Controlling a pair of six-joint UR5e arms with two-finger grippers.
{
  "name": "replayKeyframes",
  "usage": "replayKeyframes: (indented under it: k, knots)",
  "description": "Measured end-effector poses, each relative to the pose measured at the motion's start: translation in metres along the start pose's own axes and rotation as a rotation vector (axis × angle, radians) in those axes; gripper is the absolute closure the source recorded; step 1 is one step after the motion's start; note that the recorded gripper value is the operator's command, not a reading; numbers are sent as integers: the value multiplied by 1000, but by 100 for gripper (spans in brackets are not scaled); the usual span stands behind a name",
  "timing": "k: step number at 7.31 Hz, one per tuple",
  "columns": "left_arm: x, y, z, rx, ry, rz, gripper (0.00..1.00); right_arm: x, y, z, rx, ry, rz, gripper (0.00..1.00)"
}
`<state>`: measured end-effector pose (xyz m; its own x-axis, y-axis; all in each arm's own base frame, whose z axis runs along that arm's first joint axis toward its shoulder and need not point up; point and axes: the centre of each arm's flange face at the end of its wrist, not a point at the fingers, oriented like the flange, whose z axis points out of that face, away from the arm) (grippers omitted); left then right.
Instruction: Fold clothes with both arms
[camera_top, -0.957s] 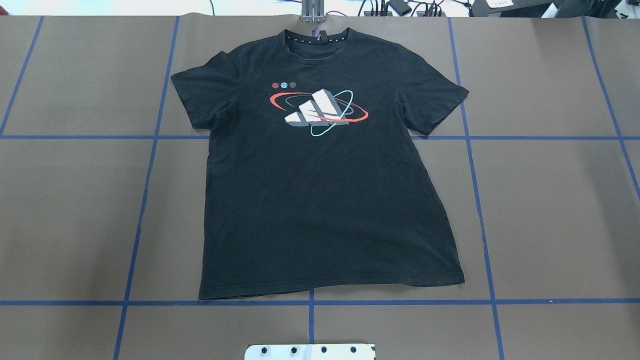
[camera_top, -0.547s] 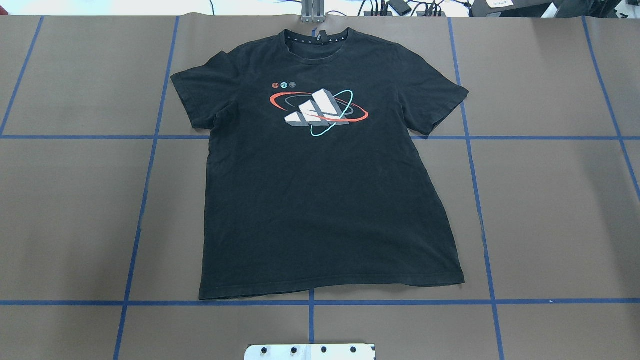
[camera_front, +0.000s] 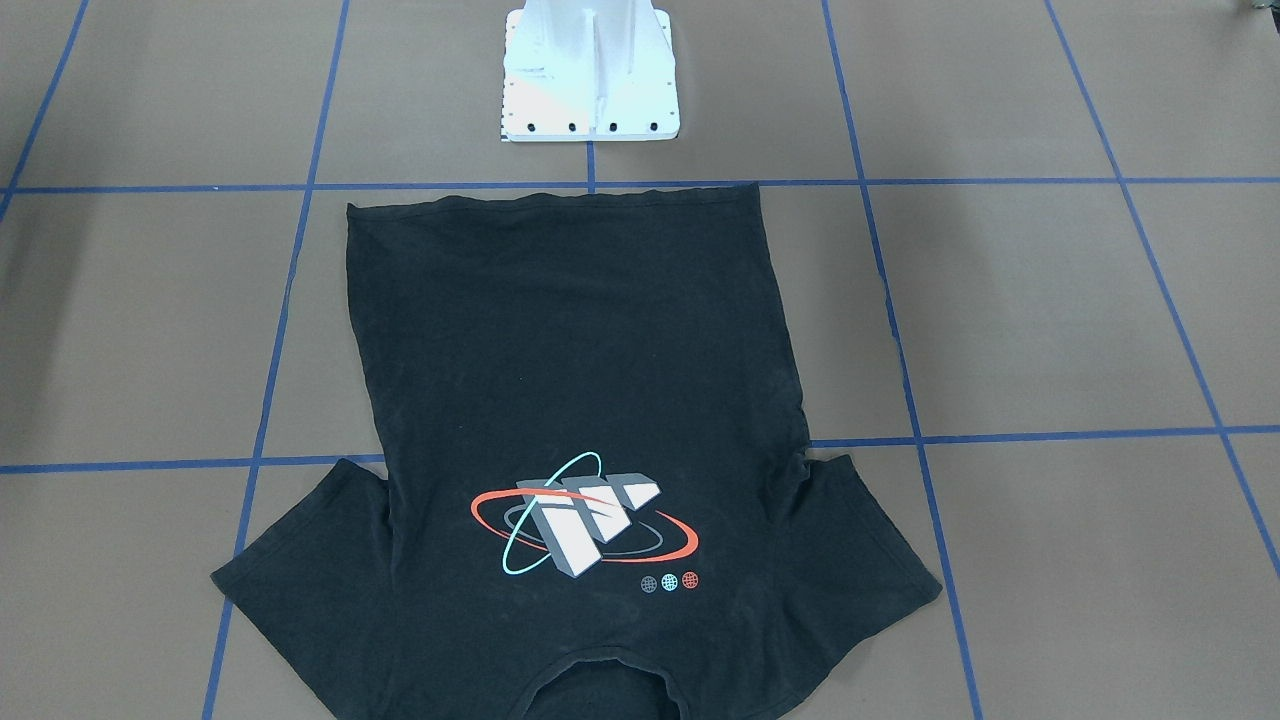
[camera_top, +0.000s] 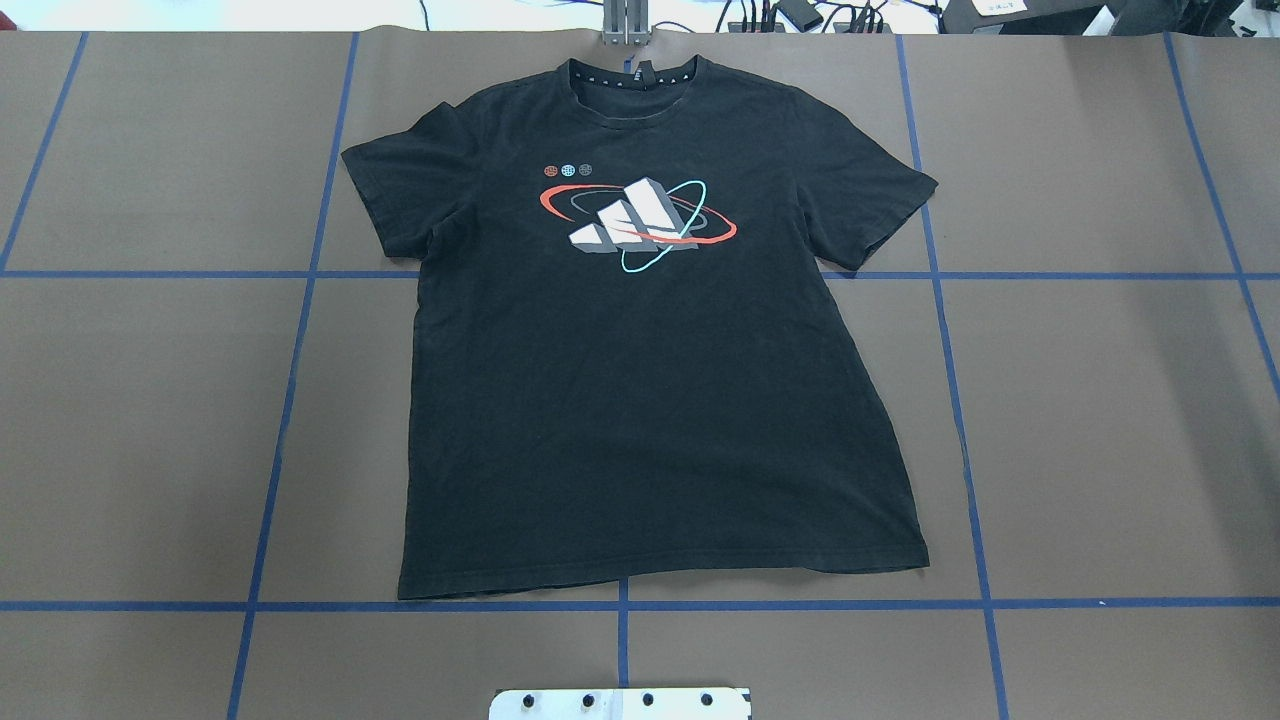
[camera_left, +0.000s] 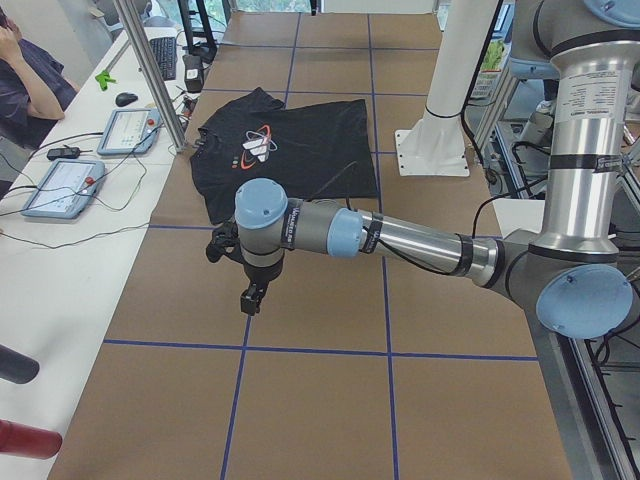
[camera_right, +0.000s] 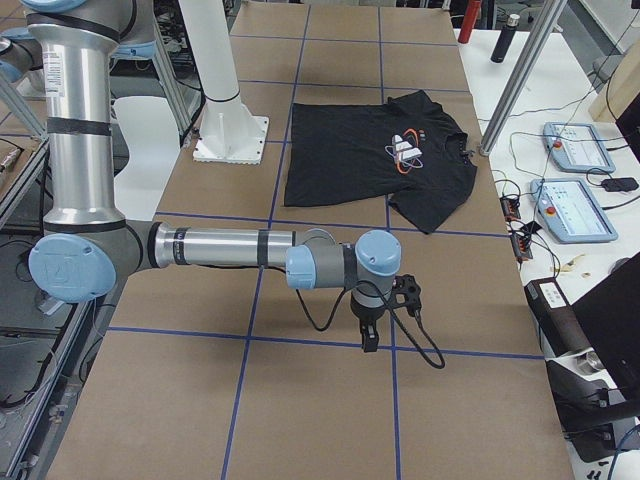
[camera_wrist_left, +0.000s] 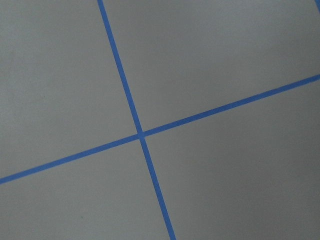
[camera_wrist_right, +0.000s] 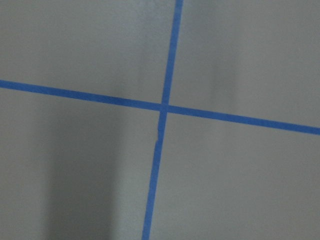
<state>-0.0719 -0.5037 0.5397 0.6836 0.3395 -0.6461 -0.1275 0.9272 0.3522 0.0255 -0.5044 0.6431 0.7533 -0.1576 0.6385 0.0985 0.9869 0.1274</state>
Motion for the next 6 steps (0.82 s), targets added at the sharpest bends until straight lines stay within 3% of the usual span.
replayKeyframes:
  k: [2, 4, 6]
  knots:
    - [0, -18, 0, 91, -16, 99, 0, -31, -30, -5, 43, -16, -54, 0]
    - [-30, -36, 30, 153, -19, 162, 0, -61, -62, -21, 85, -64, -35, 0]
    - [-36, -45, 49, 217, 39, 109, 0, -100, -82, -29, 101, -98, -44, 2]
